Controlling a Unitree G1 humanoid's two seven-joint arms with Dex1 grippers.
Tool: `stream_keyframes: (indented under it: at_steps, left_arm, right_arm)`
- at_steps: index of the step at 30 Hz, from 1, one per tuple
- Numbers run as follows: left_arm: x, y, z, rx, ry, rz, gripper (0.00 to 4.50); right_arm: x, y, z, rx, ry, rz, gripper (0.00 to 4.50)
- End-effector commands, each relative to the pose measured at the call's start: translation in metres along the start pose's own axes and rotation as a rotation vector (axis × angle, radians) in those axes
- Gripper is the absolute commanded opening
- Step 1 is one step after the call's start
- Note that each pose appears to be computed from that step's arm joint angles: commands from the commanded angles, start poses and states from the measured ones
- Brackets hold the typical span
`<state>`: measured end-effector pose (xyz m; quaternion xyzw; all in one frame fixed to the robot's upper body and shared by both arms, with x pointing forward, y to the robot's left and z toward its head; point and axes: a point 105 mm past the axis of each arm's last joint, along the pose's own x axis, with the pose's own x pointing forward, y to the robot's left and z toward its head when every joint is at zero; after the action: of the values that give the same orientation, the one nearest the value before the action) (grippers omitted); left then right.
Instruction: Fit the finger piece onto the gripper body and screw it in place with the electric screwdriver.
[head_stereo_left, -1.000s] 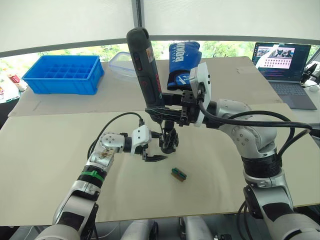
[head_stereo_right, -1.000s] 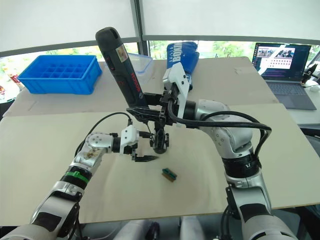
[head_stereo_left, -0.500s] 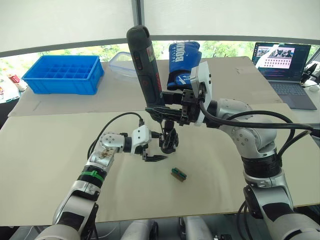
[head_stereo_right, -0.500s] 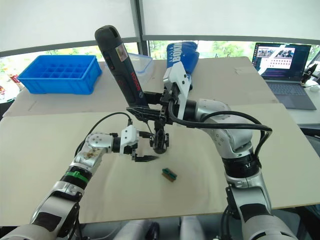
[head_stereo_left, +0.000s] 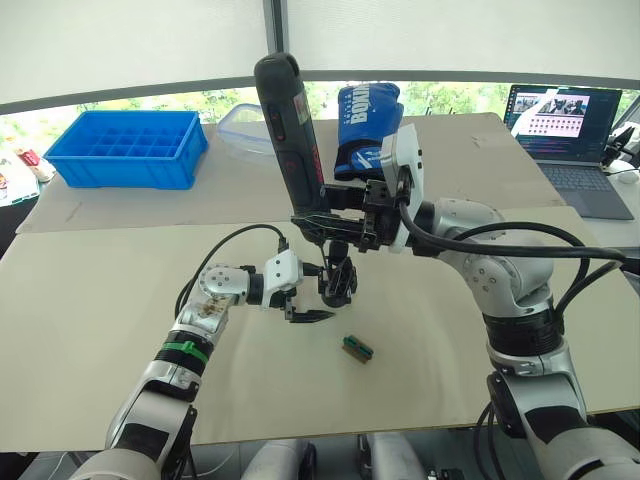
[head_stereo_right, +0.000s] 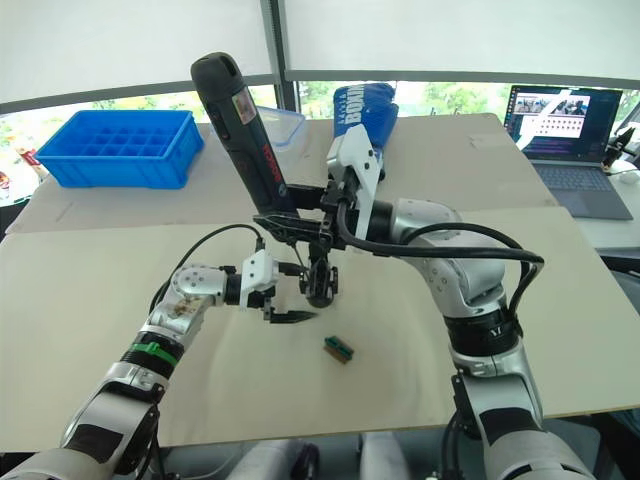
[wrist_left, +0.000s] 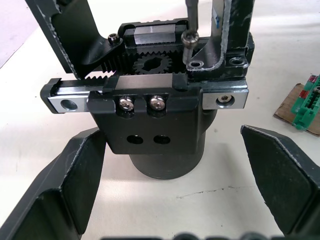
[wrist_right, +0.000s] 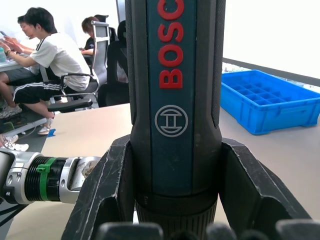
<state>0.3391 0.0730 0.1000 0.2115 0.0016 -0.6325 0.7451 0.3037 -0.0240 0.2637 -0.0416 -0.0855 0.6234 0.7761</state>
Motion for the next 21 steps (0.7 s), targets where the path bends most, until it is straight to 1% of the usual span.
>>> stream_keyframes:
  at_steps: [1,13,21]
  left_arm:
    - [0.0006,0.0067,0.0122,0.054,-0.023,0.011,4.5]
    - [0.0009,0.007,0.0124,0.056,-0.023,0.011,4.5]
    - [0.0015,0.0069,0.013,0.059,-0.024,0.011,4.5]
  right_arm:
    - [-0.0024,0.0054,0.0191,-0.061,-0.058,0.015,1.91]
    - [-0.0029,0.0058,0.0195,-0.061,-0.059,0.013,1.91]
    - [-0.0017,0.0091,0.0257,-0.055,-0.072,0.023,1.91]
